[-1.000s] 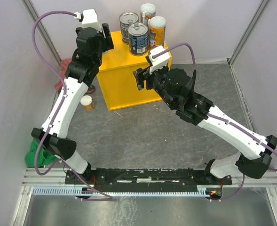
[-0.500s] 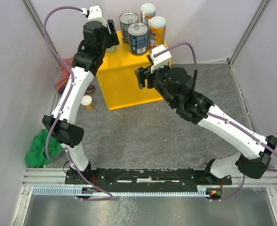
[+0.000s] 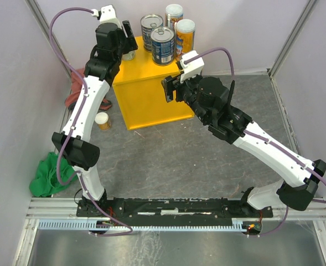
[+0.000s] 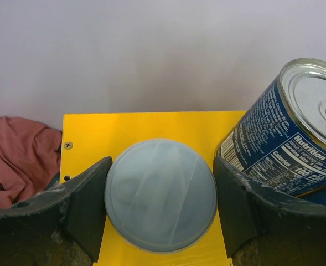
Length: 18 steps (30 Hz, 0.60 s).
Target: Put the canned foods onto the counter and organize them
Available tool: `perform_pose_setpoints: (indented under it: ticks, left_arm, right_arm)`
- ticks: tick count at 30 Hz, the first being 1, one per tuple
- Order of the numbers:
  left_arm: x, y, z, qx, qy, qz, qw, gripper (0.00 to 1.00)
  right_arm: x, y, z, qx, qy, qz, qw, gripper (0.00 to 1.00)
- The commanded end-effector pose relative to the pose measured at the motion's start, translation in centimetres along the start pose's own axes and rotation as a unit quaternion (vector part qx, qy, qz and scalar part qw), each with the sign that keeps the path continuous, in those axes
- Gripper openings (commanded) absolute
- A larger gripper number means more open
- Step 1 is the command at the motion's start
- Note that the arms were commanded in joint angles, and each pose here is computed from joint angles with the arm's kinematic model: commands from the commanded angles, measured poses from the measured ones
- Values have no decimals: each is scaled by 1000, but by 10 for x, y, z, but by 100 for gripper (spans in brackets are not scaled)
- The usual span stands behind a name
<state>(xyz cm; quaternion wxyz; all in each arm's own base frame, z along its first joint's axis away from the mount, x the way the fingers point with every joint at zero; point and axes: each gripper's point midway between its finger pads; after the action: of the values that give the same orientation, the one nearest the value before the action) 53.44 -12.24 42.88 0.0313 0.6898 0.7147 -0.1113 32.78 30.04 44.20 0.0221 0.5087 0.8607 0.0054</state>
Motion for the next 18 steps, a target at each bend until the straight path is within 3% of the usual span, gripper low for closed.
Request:
perform_pose_setpoints:
  ticks: [1, 6, 13, 15, 18]
  left_arm:
    - [-12, 3, -40, -63, -44, 28, 997, 56]
    - [-19, 9, -38, -64, -53, 41, 996, 75]
    - [-27, 9, -39, -64, -64, 63, 994, 84]
    - [-26, 7, -40, -65, -65, 59, 994, 96]
    - [-23, 4, -42, -66, -66, 52, 994, 99]
  right_arm:
    - [-1, 2, -18, -27, 14, -2, 1000, 78]
    - [-2, 3, -18, -27, 14, -2, 1000, 78]
    - [-1, 3, -20, -27, 15, -4, 1000, 78]
    - [-1, 3, -19, -26, 16, -5, 1000, 78]
    - [-1, 2, -19, -25, 18, -7, 1000, 78]
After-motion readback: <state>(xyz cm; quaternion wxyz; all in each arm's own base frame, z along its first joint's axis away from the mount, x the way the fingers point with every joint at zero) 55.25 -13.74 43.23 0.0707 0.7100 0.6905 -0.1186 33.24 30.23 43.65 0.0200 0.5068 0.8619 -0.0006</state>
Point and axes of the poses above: each gripper's point midway between its finger pads, its own y axis out along the fingers, its own x axis along the line the jaws close on, z = x × y, and after that the axes turned 1 degree about y, right-handed
